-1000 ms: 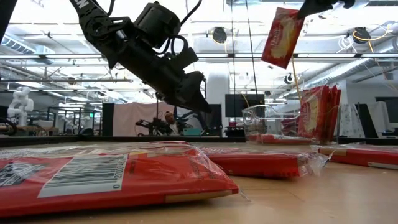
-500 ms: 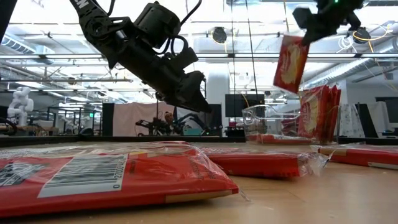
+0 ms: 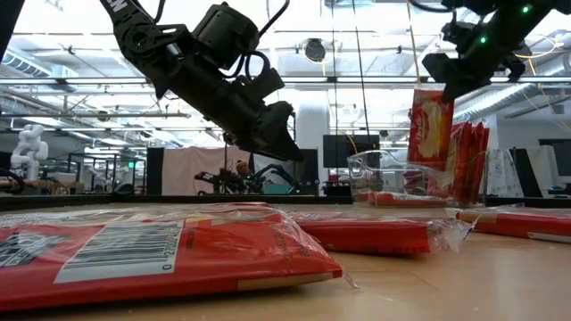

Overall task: Sort popcorn bags into baskets
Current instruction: Put the red popcorn bag into the transparent bin

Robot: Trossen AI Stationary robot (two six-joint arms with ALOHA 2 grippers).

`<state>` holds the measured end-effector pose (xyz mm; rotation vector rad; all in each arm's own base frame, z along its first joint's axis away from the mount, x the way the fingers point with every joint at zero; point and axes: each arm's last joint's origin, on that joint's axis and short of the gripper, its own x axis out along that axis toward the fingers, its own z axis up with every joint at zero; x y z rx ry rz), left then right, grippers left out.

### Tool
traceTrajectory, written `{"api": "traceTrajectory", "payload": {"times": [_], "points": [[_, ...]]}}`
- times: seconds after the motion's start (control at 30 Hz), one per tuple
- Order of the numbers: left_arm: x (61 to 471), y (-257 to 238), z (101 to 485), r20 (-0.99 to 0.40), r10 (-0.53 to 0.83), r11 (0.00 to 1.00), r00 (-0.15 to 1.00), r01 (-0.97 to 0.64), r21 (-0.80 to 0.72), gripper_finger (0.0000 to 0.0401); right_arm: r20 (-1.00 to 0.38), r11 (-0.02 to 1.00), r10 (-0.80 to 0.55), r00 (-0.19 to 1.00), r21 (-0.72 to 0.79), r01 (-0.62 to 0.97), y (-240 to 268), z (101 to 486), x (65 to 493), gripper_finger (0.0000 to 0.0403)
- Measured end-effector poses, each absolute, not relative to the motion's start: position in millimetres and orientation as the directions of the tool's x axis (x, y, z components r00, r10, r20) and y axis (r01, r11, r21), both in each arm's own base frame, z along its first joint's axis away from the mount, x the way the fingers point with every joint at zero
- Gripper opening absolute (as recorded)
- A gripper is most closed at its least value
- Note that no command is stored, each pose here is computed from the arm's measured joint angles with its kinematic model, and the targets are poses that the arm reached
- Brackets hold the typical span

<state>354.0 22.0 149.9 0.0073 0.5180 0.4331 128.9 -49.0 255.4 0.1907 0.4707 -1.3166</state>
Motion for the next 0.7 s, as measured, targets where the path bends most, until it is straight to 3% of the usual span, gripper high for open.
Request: {"api": "traceTrajectory", "payload": {"times": [0.7], "points": [[354,22,150,-0.48,0.398,0.912,0.782,-0.396,0.111,0.0241,-0.509,0.197,-0.854,0.109,-0.122,0.973,-53,220,121,0.0]]}}
